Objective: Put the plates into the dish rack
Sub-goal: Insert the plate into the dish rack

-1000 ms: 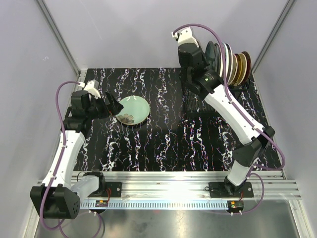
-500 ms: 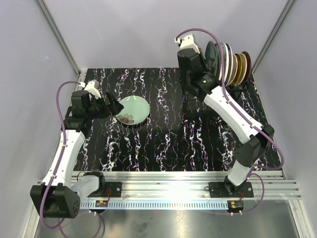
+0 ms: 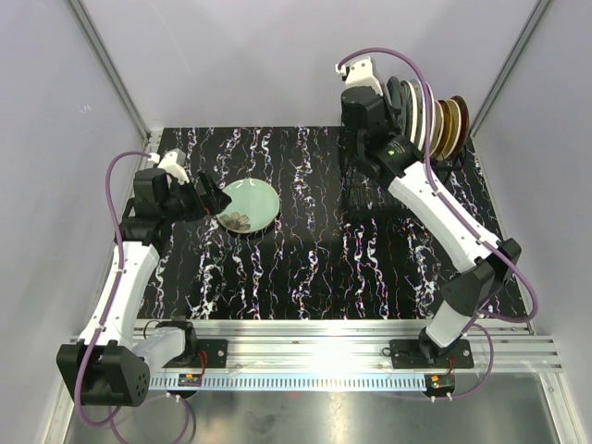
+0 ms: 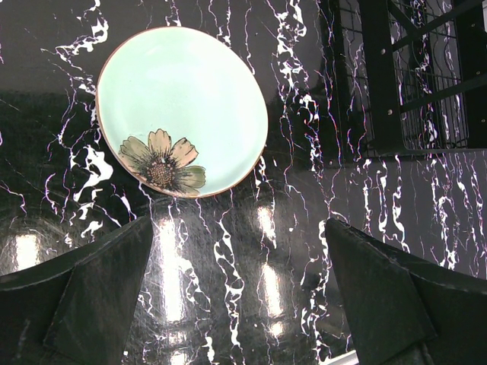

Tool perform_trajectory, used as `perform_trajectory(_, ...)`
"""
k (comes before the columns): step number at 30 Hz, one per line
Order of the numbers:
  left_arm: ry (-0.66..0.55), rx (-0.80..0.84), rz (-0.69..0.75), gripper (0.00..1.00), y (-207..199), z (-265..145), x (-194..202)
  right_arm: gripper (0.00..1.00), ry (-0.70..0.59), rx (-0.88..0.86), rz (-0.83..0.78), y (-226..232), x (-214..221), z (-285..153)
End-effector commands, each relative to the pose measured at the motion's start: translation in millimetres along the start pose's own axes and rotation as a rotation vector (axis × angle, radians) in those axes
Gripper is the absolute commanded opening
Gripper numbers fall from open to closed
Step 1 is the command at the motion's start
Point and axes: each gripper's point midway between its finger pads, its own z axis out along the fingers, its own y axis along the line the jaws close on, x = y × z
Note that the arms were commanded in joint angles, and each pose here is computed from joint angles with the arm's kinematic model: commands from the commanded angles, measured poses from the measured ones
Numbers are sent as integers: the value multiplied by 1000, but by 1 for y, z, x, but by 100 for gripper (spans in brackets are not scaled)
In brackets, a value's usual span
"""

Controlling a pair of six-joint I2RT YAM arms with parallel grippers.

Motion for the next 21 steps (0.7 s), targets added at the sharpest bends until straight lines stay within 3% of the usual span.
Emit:
perform_trajectory(1,-46,53,20,99,-15,-3,-18,0,-99,95,239,-59,-38,-17)
perform_trajectory(21,-31,68,11,99,-16,-1,-15,0,-36,70,277,-36,-7,0)
